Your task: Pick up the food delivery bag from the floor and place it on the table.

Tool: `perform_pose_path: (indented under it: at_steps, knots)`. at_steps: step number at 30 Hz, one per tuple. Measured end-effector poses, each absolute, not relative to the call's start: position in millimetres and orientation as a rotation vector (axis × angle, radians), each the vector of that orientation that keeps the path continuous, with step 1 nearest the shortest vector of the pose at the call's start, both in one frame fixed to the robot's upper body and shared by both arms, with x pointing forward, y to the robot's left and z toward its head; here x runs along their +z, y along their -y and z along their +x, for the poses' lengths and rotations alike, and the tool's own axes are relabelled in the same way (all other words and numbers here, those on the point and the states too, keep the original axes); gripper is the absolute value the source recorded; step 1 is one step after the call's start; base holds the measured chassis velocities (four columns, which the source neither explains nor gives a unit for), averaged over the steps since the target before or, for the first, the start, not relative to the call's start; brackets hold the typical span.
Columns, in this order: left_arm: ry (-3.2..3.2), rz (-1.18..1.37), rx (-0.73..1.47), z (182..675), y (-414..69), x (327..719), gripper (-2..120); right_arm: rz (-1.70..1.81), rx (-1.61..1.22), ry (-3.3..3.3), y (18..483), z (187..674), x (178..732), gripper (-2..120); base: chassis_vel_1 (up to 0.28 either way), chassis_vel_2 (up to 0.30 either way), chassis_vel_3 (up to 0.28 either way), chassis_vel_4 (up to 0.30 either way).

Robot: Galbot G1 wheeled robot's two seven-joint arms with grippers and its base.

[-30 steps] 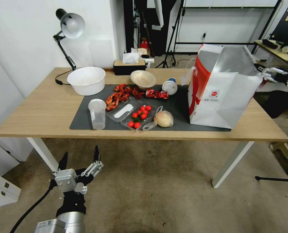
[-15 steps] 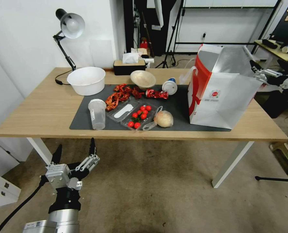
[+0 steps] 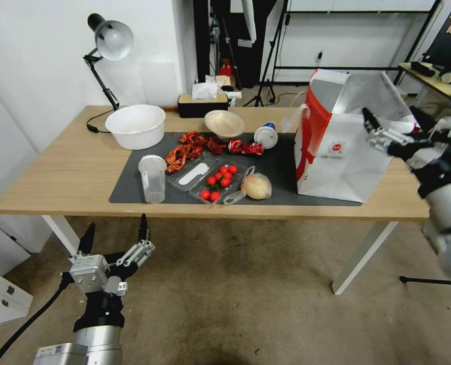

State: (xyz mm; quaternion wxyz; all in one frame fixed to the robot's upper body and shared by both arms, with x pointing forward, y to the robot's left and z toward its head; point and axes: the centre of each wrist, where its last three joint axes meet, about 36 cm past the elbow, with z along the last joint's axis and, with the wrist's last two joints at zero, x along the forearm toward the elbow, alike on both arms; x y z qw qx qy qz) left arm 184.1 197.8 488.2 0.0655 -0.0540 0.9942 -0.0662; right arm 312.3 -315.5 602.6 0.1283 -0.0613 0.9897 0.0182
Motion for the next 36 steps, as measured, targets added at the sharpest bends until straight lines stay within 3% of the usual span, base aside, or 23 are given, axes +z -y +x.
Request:
perform_pose_path:
  at_steps: [11, 24, 36]
  knots:
    - [-2.979, -0.129, -0.181, 186.7, -194.4, 489.2, 100, 0.028, -0.113, -2.917, 286.0, 240.4, 538.2, 100, 0.0, 0.0, 0.0, 0.0]
    - [-2.965, -0.102, -0.192, 187.7, -189.8, 488.9, 100, 0.194, -0.074, -2.869, 239.1, 202.0, 495.3, 100, 0.0, 0.0, 0.0, 0.0]
    - [-2.986, -0.093, -0.178, 189.8, -186.5, 476.4, 100, 0.158, -0.053, -2.866, 204.4, 195.2, 457.8, 100, 0.0, 0.0, 0.0, 0.0]
